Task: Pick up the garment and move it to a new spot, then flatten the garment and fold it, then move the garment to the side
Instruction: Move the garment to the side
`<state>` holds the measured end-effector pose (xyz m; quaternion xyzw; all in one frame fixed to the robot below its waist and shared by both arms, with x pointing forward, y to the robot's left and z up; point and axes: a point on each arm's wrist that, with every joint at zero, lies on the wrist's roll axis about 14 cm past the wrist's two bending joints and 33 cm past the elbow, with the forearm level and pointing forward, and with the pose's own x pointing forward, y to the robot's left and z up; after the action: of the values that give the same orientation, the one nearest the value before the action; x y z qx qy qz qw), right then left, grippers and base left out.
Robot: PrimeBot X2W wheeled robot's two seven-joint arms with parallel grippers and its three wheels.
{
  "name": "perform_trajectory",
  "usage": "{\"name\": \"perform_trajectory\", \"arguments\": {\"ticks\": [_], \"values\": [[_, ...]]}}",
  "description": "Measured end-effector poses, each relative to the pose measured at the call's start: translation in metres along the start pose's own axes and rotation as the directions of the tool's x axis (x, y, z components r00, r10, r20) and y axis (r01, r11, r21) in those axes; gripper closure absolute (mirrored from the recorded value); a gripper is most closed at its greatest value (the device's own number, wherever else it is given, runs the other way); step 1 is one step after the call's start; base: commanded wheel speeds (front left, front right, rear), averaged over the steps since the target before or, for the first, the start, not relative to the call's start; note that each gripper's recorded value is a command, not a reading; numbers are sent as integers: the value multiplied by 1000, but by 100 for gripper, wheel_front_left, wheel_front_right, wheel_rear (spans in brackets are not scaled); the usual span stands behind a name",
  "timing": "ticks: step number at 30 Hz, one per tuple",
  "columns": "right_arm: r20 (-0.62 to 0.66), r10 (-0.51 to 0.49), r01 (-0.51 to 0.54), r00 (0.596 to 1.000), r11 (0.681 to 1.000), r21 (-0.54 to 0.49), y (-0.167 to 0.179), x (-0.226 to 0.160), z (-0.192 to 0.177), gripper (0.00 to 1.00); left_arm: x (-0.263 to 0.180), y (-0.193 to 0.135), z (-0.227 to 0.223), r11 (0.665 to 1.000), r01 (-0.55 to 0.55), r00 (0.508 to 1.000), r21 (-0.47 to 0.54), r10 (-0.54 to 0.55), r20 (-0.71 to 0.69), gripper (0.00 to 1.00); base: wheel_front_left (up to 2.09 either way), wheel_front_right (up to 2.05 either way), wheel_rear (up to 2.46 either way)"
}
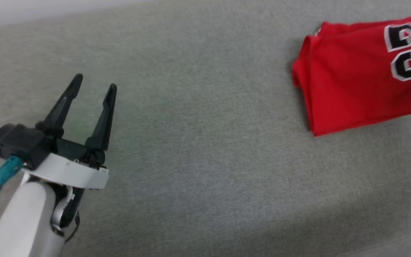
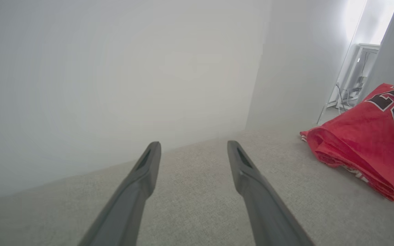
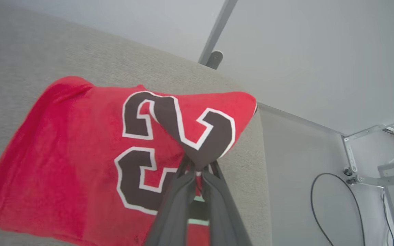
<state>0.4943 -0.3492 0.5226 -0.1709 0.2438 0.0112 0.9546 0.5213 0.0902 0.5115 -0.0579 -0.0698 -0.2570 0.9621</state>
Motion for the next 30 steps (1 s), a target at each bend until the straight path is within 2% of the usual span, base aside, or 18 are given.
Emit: {"name": "perform_trajectory", "arguments": {"ticks": [8,12,30], "values": [[-31,-111,109,993,992,-56,-44,9,-24,100,20,-6,-32,998,56,998,-26,-57,-37,0,0,0,0],[-38,-152,145,988,980,-134,-61,13,-31,100,27,-8,-46,996,78,996,-39,-80,-51,0,0,0,0],[-112,-249,193,962,909,-370,-96,41,-67,100,40,-10,-84,990,113,989,-78,-120,-89,0,0,0,0]]}}
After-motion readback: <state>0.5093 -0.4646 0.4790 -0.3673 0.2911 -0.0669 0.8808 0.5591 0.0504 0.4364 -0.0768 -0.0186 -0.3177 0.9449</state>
